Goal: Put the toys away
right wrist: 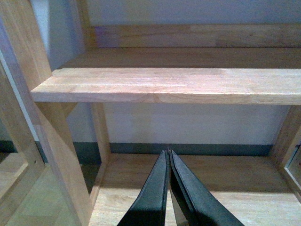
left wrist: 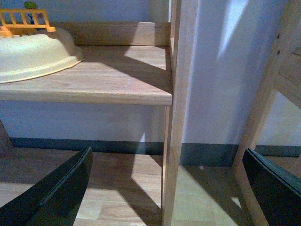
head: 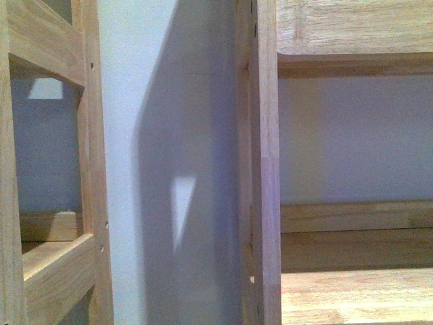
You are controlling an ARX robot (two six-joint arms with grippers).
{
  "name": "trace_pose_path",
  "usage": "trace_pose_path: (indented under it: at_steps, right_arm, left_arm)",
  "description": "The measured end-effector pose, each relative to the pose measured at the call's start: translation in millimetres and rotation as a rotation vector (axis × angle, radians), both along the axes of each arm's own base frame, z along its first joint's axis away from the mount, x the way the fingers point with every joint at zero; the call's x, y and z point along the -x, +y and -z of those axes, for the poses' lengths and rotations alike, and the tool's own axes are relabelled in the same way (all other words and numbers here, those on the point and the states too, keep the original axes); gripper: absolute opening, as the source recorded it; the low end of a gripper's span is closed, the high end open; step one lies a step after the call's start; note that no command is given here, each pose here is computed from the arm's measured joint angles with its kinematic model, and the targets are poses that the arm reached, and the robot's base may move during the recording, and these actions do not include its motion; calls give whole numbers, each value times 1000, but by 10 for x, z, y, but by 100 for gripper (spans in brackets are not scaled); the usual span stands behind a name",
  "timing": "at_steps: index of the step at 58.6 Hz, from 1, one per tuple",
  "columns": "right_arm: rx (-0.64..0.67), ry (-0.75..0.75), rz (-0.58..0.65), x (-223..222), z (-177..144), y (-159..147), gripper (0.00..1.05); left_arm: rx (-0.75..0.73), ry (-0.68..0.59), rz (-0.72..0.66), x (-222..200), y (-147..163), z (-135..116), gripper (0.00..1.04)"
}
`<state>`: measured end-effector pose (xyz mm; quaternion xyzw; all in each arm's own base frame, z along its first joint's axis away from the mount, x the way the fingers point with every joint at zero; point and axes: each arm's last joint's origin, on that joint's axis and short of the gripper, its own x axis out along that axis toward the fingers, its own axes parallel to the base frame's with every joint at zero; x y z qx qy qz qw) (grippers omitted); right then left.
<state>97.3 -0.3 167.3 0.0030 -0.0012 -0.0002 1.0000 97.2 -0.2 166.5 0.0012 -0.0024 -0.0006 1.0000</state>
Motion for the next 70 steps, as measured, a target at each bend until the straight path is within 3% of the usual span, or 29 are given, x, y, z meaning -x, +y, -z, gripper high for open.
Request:
trace_pose_path:
  at_steps: [9,28,45,70]
  right_arm:
    - [2,0,0,0,0,0,9]
    - [2,-1,0,0,-1,0,63]
    - [1,-1,0,0,-1,0,104]
    - [2,-1,0,0,-1,0,103]
  left_arm:
    - [0,0,0,0,0,0,99]
    - [0,0,0,0,0,0,99]
    - [0,0,0,0,0,0,99]
    - [0,0,0,0,0,0,99]
